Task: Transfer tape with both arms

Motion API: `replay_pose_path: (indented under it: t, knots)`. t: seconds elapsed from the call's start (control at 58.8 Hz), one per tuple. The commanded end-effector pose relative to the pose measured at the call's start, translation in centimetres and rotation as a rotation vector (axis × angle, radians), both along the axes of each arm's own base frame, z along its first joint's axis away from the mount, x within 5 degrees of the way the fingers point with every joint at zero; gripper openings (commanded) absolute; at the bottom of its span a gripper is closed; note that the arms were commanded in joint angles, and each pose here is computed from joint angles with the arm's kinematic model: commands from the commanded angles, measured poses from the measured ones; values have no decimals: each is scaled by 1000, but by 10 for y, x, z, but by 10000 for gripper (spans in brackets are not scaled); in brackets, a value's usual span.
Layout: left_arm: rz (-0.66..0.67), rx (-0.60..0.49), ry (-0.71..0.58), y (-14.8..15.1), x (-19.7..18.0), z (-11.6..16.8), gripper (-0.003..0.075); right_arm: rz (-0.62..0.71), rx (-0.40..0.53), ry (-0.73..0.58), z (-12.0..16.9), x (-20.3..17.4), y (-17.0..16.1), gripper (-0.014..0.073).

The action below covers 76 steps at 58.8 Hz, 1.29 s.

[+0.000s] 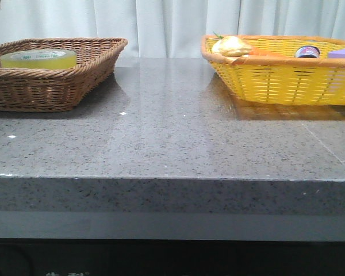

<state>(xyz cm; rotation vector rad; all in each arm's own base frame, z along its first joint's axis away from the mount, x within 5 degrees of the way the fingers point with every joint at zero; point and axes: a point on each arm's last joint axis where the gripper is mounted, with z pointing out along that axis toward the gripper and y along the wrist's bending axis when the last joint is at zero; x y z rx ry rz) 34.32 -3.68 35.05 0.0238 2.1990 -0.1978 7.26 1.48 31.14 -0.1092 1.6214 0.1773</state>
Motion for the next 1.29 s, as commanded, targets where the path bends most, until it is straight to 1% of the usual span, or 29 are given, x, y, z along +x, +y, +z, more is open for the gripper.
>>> replay_pose_path:
  t: [0.0,0.068,0.085,0.238,0.357,0.459,0.698,0.834,1.004,1.276]
  knots:
    - [9,-4,-197,4,-23,34,-20,-29,17,-96,15,-1,-3,-120]
    - [5,16,-234,6,-40,33,-20,-29,17,-96,15,-1,-3,-120]
    - [4,18,-258,6,-50,36,-20,-29,17,-96,15,-1,-3,-120]
    - [21,15,-355,12,-98,33,-20,-29,17,-96,15,-1,-3,-120]
    - [28,12,-403,15,-133,26,-20,-29,17,-96,15,-1,-3,-120]
    - [32,10,-434,18,-162,15,-20,-29,17,-96,15,-1,-3,-120]
    - [39,2,-533,23,-217,-6,-20,-29,17,-96,15,-1,-3,-120]
    - [38,-2,-567,25,-241,-18,-20,-28,17,-95,15,-1,-3,-120]
    - [31,-6,-599,26,-262,-26,-20,-28,17,-95,15,-1,-3,-120]
    - [30,-7,-611,27,-271,-34,-20,-28,17,-95,15,-1,-3,-120]
